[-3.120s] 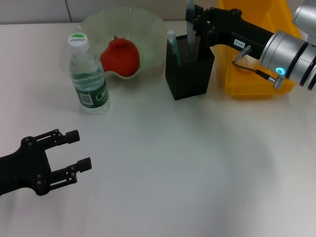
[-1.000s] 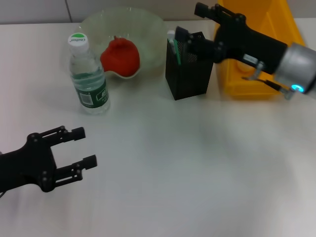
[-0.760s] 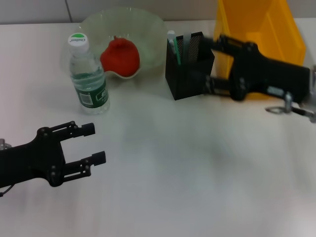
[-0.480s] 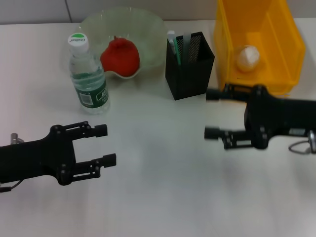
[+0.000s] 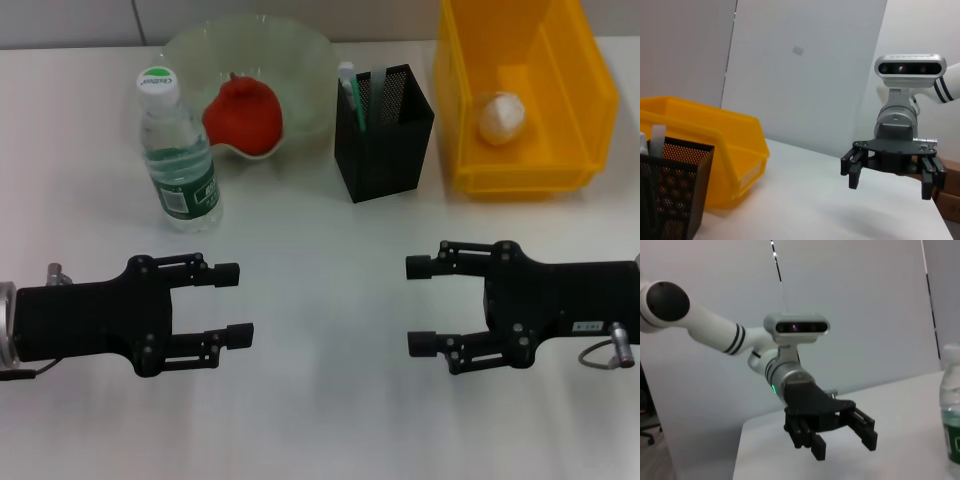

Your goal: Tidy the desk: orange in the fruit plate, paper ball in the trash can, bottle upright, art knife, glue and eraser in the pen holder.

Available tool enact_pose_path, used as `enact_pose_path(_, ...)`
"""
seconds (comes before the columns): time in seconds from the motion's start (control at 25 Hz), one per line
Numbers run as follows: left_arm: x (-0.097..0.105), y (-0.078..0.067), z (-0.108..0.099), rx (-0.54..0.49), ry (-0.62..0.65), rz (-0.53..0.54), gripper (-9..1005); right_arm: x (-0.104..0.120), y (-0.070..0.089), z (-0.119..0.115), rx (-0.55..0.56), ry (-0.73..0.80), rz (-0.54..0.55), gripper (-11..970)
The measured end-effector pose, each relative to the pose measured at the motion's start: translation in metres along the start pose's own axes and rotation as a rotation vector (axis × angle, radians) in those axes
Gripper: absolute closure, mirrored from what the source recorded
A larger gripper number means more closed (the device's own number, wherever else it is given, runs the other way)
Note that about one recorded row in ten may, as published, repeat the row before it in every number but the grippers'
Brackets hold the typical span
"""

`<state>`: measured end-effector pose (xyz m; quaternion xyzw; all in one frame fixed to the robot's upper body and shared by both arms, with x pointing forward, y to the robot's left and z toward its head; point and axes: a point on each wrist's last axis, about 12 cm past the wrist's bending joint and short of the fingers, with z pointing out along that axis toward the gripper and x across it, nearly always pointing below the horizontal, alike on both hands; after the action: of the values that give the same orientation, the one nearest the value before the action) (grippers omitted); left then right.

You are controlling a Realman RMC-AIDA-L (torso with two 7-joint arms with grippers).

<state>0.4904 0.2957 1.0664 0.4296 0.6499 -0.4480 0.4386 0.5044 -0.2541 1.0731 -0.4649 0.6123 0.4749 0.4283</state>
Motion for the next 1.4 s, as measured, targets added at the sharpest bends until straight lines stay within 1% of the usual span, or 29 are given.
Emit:
enact_pose_path(0.32, 0.0012, 0.0013, -0.0006, 0.005, 0.032, -0.009, 218, 0.0021, -0.0011, 0.0042, 0.008, 0.008, -0.007, 138)
enact_pose_path(1.4, 0.0009, 0.0009, 0.0027, 0.008, 0.025, -0.013, 212, -0.0033, -0.0072, 0.0097, 0.007, 0.015, -0.034, 138)
